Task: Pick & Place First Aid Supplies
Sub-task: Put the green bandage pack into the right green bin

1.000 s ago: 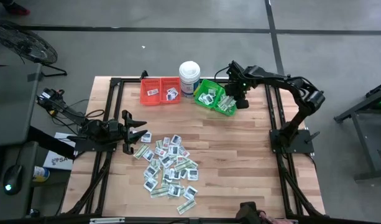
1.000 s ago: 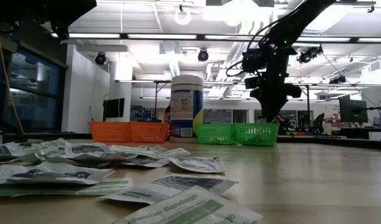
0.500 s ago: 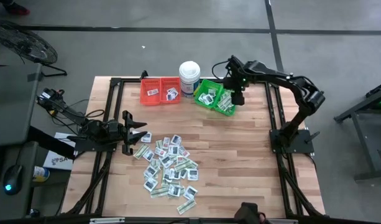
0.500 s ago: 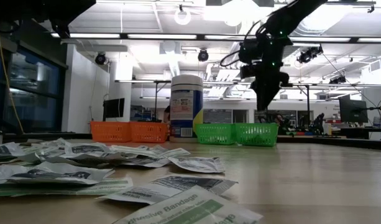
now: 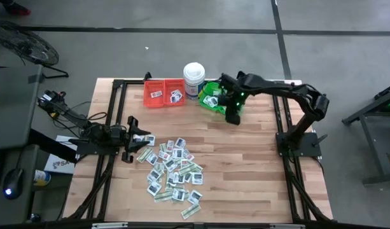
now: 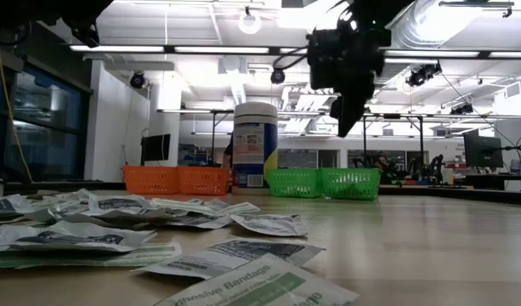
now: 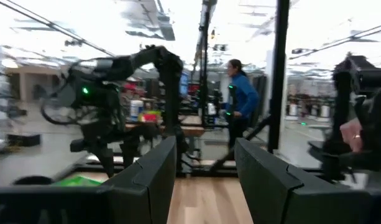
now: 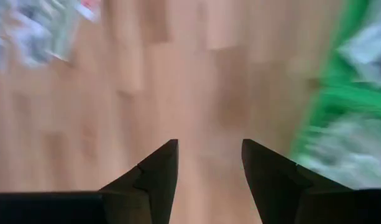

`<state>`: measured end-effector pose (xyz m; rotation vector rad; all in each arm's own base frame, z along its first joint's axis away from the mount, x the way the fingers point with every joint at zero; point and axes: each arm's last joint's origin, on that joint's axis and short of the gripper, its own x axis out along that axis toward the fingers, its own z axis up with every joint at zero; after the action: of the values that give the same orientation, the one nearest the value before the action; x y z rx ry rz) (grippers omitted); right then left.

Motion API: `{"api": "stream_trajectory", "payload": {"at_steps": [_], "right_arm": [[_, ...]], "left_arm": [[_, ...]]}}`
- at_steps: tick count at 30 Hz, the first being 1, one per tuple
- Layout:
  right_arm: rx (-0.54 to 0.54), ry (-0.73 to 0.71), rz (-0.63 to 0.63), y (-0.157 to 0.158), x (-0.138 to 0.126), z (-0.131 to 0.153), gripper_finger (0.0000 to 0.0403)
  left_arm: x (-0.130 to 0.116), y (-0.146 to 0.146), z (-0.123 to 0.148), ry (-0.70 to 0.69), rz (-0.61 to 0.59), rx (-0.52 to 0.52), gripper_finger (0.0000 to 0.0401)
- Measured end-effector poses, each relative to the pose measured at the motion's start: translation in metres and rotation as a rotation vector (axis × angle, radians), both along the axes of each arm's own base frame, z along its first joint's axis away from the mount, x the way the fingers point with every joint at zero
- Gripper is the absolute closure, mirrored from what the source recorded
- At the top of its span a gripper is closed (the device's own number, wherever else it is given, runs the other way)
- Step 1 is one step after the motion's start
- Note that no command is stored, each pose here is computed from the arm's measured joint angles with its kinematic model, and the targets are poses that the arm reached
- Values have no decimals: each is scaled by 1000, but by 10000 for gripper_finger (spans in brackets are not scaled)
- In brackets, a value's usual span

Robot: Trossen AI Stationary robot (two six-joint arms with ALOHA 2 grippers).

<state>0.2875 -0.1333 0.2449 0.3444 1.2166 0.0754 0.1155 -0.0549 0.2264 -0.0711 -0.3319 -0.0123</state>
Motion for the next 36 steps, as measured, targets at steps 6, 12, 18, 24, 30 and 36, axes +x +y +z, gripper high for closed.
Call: {"api": "stream_trajectory", "payload": {"at_steps": [6,12,18,24,30,36], "right_arm": [[220,-41,-131,49,26,-10,242],[307,-117,-276,100,49,-28,256],[304,-218,-290,145,59,-36,268],[274,-329,-538,170,62,-54,277],[396,-372,-708,180,56,-72,276],[449,-345,-798,190,46,-84,266]], "left_arm": [[3,-5,-9,80,-120,-34,239],[7,-9,-23,220,-203,-113,239],[13,-14,-34,312,-242,-132,239],[20,-20,-47,414,-286,-149,239],[29,-27,-52,489,-330,-145,239],[41,-35,-47,513,-339,-69,239]]}}
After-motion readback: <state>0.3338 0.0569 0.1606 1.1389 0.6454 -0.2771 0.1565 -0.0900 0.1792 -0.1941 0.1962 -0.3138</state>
